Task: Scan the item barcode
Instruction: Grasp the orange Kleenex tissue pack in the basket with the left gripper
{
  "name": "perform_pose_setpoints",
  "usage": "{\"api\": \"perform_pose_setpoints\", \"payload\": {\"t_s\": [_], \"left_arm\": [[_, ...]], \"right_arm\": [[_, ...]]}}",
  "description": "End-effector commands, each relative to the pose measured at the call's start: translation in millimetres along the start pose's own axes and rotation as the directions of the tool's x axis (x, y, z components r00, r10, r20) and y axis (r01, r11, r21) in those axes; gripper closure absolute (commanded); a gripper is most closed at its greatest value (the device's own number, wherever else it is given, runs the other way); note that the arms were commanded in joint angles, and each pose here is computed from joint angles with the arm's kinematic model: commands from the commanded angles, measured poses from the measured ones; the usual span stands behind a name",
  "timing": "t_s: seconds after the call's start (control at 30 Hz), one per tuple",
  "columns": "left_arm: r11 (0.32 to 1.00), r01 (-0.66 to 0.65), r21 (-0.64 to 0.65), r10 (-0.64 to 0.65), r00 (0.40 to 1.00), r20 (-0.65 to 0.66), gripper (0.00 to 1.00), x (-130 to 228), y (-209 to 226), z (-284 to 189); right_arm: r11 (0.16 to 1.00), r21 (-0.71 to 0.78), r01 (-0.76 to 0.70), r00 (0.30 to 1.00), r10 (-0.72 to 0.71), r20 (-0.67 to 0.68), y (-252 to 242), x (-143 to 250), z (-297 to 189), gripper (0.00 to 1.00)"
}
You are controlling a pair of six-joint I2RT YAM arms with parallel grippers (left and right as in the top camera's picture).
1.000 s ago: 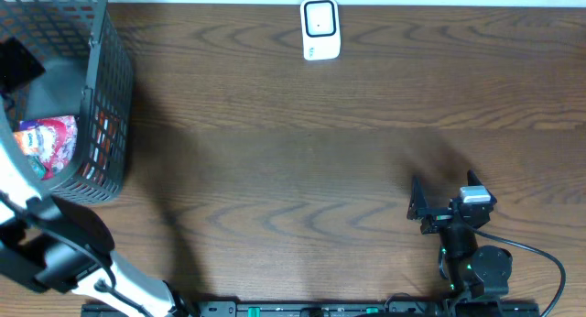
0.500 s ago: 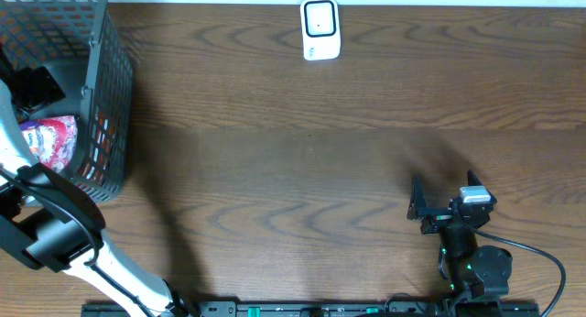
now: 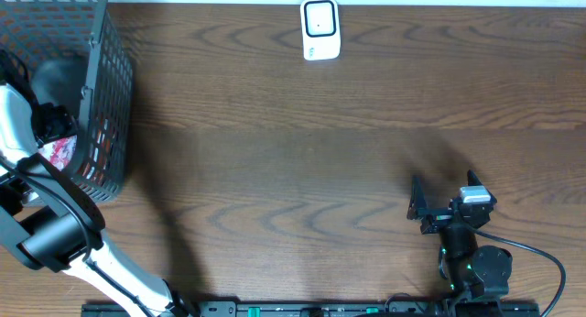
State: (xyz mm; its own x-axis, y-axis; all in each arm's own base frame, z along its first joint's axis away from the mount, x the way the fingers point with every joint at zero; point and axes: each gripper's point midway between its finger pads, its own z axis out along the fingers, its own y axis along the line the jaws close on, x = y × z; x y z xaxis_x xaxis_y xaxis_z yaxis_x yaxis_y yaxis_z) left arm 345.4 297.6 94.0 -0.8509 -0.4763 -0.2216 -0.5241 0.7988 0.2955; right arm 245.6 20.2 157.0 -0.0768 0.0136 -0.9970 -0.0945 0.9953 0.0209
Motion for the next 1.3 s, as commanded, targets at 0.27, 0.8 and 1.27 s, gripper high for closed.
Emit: {"api": "perform_pose_setpoints", "payload": {"t_s": [0.27,0.8,1.27], "left_arm": [[0.996,0.044,-0.077,-0.042,0.999,0.026,0.32,-5,26,1],[0.996,0.05,-0.074,-0.054,0.997,-0.057,0.33,25,24,24],[0.994,0.072,-0.078,-0.071,0.997,0.012,0.93,10,29,5]], "right_arm": [[1.0,0.017,-0.004,1.0,0.004,0.001,-3,0,0,0.01],[1.0,0.017,-0.004,1.0,0.004,0.001,-3,0,0,0.01],[1.0,0.017,-0.004,1.0,0.004,0.001,-3,0,0,0.01]]}}
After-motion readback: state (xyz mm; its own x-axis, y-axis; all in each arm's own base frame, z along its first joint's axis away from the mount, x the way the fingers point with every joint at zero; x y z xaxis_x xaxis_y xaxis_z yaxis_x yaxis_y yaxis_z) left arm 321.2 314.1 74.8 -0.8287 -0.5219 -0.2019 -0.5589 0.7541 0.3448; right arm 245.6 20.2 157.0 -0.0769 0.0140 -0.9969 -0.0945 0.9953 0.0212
